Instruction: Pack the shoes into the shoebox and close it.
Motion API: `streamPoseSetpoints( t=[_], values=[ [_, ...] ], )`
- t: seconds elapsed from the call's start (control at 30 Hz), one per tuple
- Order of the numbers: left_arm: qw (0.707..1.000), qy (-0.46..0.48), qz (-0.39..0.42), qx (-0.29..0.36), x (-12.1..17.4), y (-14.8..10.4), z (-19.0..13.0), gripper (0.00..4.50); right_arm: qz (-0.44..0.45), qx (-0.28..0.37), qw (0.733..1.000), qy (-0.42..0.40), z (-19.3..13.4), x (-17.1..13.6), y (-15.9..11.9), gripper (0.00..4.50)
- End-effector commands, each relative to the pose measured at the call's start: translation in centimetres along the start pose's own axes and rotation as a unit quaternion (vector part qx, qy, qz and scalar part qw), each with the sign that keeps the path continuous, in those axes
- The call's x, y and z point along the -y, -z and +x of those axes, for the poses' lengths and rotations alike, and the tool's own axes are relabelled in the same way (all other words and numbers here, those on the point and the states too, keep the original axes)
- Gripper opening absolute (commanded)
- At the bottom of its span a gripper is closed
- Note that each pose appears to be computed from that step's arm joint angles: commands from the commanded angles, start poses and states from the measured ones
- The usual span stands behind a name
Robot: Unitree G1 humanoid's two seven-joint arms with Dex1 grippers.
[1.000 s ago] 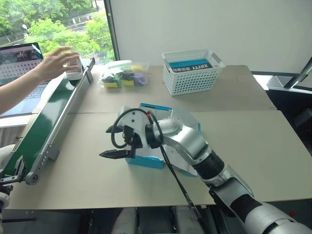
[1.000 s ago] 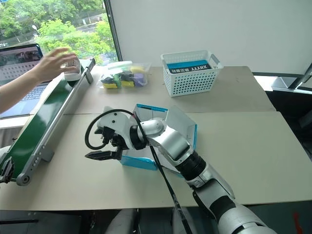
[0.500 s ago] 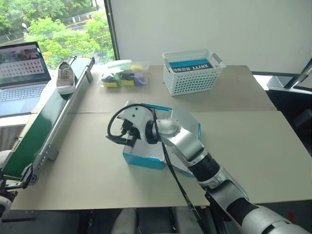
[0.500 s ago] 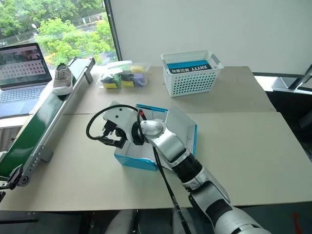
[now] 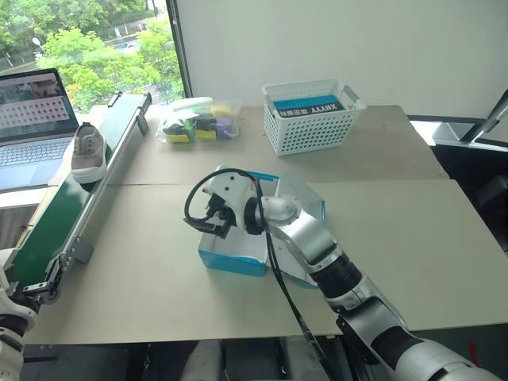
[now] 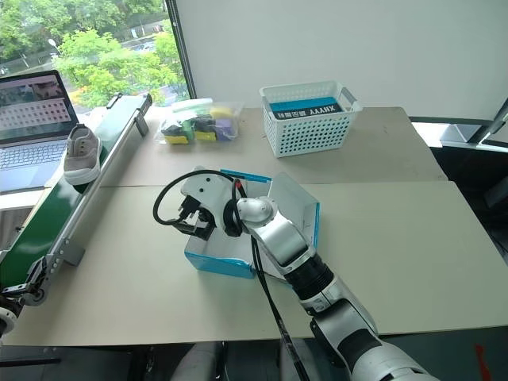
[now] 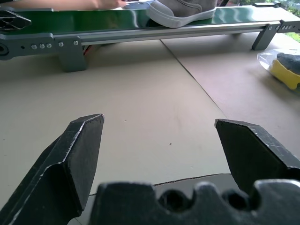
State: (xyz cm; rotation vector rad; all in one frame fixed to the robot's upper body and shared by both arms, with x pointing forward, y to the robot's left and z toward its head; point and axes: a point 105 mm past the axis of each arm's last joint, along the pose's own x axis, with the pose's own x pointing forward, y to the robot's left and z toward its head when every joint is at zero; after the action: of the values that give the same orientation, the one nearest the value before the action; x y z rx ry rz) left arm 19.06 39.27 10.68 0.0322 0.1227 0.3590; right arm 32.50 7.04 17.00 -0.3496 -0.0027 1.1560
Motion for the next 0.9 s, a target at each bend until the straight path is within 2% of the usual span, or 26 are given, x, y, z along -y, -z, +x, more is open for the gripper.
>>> streamPoseSetpoints(
  t=[0.03,0.63,0.9],
  values=[
    [1.0,-0.009,0.01,0.017,-0.5,-0.9,0.0,4.5,-0.01,0.03,0.999,0.0,-0.3,-0.1,-1.7,4.48],
    [1.0,-0.005,0.011,-0.007,-0.5,0.4,0.5,4.5,-0.008,0.032,0.999,0.013,-0.5,0.3,-2.0,4.48],
    [0.999,-0.031,0.007,-0.018,-1.7,1.1,0.9,4.5,-0.006,0.037,0.999,0.016,-0.6,0.3,-2.3,4.48]
  ],
)
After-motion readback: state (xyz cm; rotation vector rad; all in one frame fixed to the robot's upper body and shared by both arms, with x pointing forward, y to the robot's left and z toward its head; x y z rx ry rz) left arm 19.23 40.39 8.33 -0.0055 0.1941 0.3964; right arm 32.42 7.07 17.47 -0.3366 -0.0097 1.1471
